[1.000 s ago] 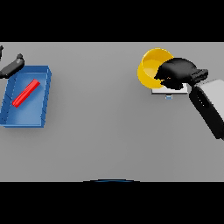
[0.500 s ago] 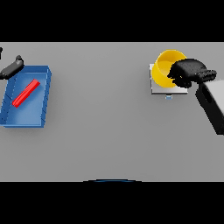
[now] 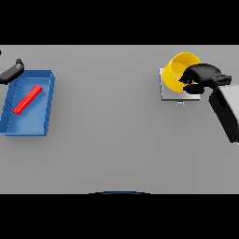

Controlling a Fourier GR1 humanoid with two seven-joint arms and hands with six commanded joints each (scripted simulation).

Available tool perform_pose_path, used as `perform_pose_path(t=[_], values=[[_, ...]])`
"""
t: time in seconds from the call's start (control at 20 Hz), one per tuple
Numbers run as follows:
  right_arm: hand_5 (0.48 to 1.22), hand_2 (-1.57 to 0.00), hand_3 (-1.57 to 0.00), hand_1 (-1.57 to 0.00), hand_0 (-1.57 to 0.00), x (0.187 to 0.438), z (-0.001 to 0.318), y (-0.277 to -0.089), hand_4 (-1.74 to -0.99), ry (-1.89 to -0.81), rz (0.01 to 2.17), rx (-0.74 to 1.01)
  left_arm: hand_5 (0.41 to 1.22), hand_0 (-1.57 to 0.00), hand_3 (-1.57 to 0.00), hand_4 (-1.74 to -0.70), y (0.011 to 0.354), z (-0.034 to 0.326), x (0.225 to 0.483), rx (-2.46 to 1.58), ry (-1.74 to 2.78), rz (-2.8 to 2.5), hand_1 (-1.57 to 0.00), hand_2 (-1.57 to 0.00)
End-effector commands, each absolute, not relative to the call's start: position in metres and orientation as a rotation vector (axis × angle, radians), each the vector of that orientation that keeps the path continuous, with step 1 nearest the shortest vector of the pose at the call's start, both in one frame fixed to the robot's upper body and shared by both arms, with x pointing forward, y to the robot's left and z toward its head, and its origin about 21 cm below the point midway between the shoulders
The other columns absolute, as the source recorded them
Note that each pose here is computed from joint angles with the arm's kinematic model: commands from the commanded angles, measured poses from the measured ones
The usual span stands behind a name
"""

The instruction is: Pick up the red beaker and tilt it to pour out 1 green nut into yellow bowl. Pick up the yellow bowl and place it on the metallic measuring scale.

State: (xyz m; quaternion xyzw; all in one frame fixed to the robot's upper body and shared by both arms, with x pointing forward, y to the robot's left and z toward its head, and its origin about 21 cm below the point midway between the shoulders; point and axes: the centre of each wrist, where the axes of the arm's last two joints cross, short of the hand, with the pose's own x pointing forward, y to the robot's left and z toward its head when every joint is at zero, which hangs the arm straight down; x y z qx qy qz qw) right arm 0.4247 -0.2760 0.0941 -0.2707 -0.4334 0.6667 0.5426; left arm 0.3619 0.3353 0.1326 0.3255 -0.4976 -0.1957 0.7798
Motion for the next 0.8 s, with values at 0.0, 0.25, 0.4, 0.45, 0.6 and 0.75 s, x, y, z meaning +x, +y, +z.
perform_pose_path(t=[0.0,0.25,0.4,0.45,0.6,0.75], values=[[1.037,-0.78,-0.98,-0.78,-1.05,0.425,0.094,-0.276,-1.580,-1.018,1.573,-0.634,0.771,0.00,0.00,-0.85,0.337,0.134,0.363,0.706,-1.076,-0.420,0.00,0.00],[0.881,-0.40,-0.61,-0.35,-0.46,0.425,0.091,-0.278,-1.514,-0.991,1.561,-0.609,0.766,0.00,0.00,-0.85,0.334,0.131,0.363,0.697,-1.081,-0.431,0.00,0.00],[0.836,-0.26,-0.47,-0.18,-0.24,0.425,0.094,-0.278,-1.471,-0.967,1.569,-0.617,0.771,0.00,0.00,-0.85,0.334,0.131,0.363,0.692,-1.091,-0.425,0.00,0.00],[0.826,-0.22,-0.43,-0.14,-0.19,0.426,0.095,-0.279,-1.460,-0.961,1.577,-0.632,0.770,0.00,0.00,-0.85,0.333,0.134,0.363,0.694,-1.092,-0.418,0.00,0.00],[0.807,-0.12,-0.33,-0.07,-0.10,0.427,0.095,-0.287,-1.432,-0.956,1.592,-0.631,0.772,0.00,0.00,-0.85,0.332,0.137,0.363,0.699,-1.098,-0.420,0.00,0.00],[0.796,-0.06,-0.26,-0.04,-0.05,0.423,0.093,-0.282,-1.414,-0.960,1.610,-0.617,0.768,0.00,0.00,-0.85,0.330,0.136,0.362,0.706,-1.082,-0.422,0.00,0.00]])
